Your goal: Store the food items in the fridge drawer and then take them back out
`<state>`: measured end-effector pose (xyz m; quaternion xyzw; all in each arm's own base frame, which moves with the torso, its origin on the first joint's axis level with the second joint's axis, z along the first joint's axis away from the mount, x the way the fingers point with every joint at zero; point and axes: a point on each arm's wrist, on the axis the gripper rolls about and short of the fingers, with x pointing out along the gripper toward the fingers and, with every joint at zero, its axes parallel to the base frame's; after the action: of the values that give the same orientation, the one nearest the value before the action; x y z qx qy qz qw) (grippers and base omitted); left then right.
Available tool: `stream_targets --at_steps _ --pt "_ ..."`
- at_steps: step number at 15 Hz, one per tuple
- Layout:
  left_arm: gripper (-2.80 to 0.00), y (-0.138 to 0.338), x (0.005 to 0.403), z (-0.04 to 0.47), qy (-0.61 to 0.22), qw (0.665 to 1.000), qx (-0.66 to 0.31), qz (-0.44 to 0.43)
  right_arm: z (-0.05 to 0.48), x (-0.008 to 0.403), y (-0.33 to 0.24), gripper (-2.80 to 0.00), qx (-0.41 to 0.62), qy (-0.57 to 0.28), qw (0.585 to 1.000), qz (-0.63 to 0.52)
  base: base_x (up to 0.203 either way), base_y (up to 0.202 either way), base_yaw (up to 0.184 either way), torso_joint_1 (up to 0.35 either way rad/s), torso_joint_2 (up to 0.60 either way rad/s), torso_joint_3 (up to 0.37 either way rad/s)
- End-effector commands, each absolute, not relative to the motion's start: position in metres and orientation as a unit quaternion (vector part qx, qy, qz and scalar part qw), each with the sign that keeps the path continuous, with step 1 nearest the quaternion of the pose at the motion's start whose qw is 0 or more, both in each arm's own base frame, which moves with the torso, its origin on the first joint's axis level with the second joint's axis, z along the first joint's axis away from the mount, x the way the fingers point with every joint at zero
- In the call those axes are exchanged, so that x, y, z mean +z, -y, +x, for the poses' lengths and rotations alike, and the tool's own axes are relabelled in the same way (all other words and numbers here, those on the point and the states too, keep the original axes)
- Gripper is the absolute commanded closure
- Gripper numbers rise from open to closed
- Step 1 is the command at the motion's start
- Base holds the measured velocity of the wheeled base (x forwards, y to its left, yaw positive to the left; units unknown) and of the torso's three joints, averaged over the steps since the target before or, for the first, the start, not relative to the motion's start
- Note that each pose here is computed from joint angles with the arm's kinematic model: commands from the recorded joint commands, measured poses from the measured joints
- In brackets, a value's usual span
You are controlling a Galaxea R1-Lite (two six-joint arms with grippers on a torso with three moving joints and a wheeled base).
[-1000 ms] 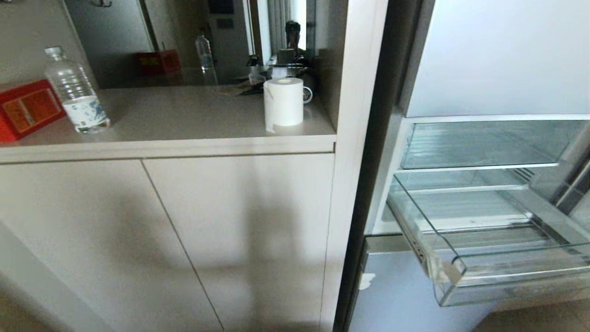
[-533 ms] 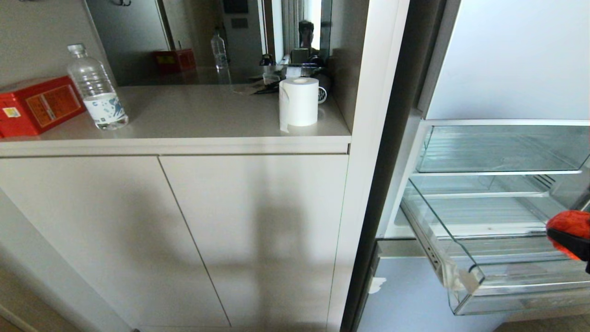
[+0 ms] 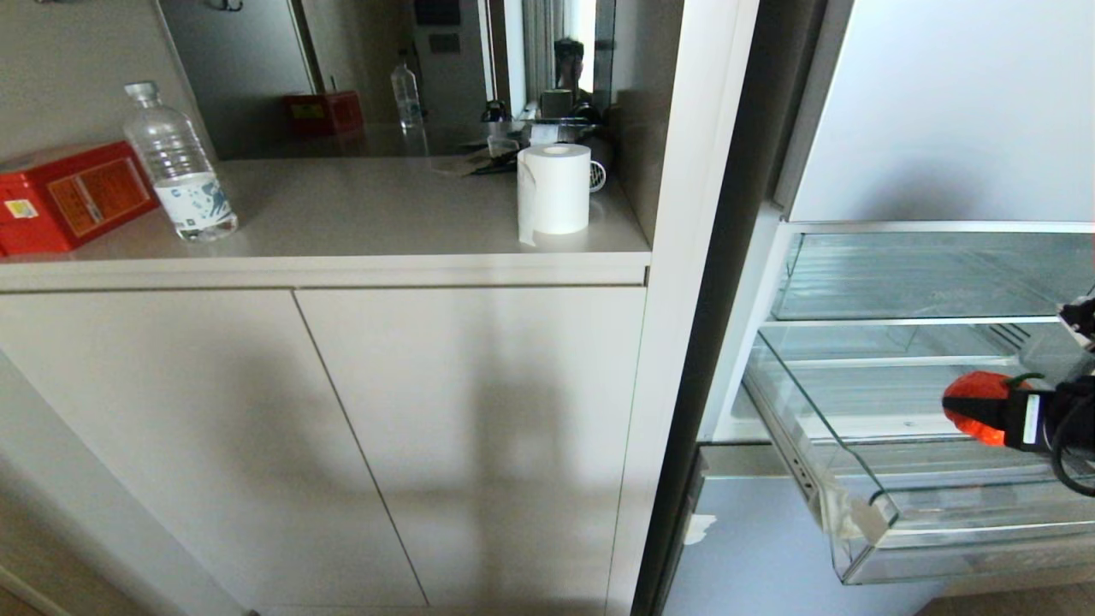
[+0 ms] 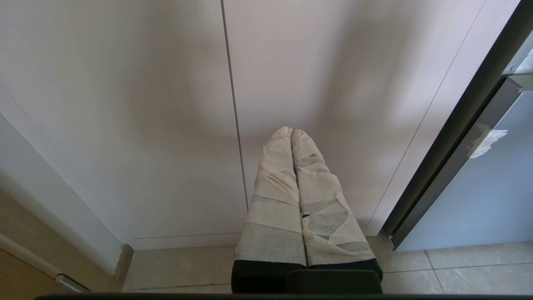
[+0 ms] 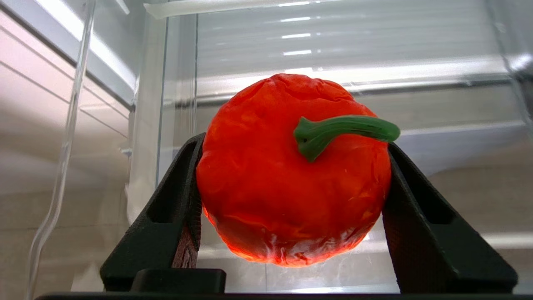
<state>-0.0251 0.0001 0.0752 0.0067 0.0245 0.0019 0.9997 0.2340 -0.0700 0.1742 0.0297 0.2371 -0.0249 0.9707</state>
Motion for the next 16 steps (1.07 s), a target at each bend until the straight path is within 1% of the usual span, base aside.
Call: stream_targets --at_steps 1,4,8,16 --pt "0.0 0.0 0.075 -0.025 -0.025 1.0 0.002 0.007 0.264 0.156 0.073 0.0 -0.025 -0.271 0.962 0.032 0.0 0.0 0.0 0.0 0.0 0.0" --pt "0.0 0.0 0.075 -0.025 -0.025 1.0 0.002 0.007 0.293 0.138 0.081 0.0 -0.043 -0.281 0.958 0.028 0.0 0.0 0.0 0.0 0.0 0.0" --pt "0.0 0.0 0.075 -0.025 -0.025 1.0 0.002 0.007 0.331 0.123 0.09 0.0 -0.069 -0.268 0.961 0.018 0.0 0.0 0.0 0.0 0.0 0.0" --pt "0.0 0.0 0.075 -0.025 -0.025 1.0 0.002 0.007 0.375 0.095 0.107 0.0 -0.168 -0.278 0.945 0.027 0.0 0.0 0.0 0.0 0.0 0.0"
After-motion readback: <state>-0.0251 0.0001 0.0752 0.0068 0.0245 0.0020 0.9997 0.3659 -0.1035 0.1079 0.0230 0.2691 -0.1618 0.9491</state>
